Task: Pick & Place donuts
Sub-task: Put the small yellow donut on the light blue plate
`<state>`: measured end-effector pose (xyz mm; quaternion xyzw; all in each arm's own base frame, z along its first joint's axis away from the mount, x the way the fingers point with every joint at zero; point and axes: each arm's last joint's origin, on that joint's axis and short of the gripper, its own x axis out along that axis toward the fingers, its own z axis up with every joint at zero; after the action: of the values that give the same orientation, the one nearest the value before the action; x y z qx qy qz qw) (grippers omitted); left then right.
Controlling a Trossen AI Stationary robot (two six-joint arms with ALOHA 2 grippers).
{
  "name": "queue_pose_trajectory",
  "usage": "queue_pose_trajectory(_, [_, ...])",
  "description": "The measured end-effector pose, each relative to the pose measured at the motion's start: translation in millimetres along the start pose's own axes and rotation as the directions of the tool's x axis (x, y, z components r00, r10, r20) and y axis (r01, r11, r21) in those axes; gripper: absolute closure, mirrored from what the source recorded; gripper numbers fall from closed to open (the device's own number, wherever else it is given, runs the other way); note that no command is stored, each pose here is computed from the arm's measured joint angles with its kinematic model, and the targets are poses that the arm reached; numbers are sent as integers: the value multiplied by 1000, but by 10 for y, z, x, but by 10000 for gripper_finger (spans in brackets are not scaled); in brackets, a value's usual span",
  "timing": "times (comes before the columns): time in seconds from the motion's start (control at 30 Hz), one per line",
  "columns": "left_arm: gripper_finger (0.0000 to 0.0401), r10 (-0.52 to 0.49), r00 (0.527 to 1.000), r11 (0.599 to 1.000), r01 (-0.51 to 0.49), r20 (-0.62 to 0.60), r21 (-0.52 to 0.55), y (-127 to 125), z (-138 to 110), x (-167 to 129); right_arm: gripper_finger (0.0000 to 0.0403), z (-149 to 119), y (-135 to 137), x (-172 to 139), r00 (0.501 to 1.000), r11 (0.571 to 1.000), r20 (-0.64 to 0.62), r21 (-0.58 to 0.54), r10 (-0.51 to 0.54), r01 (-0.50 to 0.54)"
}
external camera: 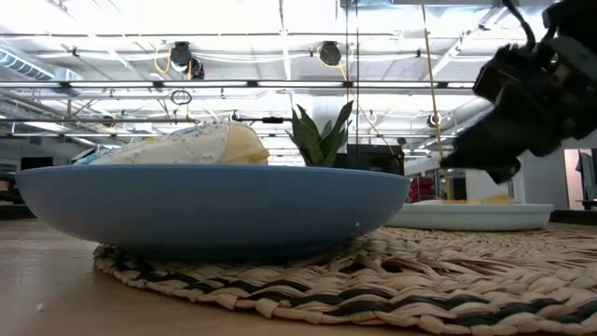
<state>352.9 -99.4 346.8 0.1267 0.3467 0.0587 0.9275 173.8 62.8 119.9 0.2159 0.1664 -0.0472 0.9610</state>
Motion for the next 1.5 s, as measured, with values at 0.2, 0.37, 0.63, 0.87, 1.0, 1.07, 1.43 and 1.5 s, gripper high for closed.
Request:
queue_pose_trajectory(0.2, [66, -10, 1000, 1000, 10, 17, 19, -26, 3, -138, 230, 171, 101, -20, 981, 993, 172, -96, 90, -74])
queue_pose_trajectory(0.37, [66, -7, 999, 999, 5, 35, 48, -132, -2, -297, 223, 265, 187, -55, 943, 950, 224, -251, 244, -187])
queue_pose_trajectory(0.63, [66, 60, 998, 997, -60, 13, 38, -246, -177, -345, 230, 337, 155, -244, 913, 922, 264, -317, 311, -222])
queue_pose_trajectory(0.87, [66, 115, 992, 989, -109, 55, -100, -118, -529, -505, 230, 464, 76, -537, 849, 925, 412, -320, 331, -205])
queue_pose_trajectory(1.0, [66, 85, 985, 986, -62, 148, -154, -86, -715, -646, 230, 492, 50, -608, 851, 919, 424, -364, 310, -154])
queue_pose_trajectory(1.07, [66, 74, 979, 986, -43, 189, -162, -83, -815, -694, 230, 510, 44, -647, 843, 909, 434, -392, 318, -141])
queue_pose_trajectory(1.43, [66, -12, 954, 963, 91, 298, -255, -125, -1419, -890, 232, 377, -120, -677, 936, 881, 337, -468, 99, 76])
queue_pose_trajectory(1.5, [66, -32, 945, 959, 121, 326, -258, -146, -1470, -926, 232, 376, -140, -689, 936, 869, 348, -478, 58, 124])
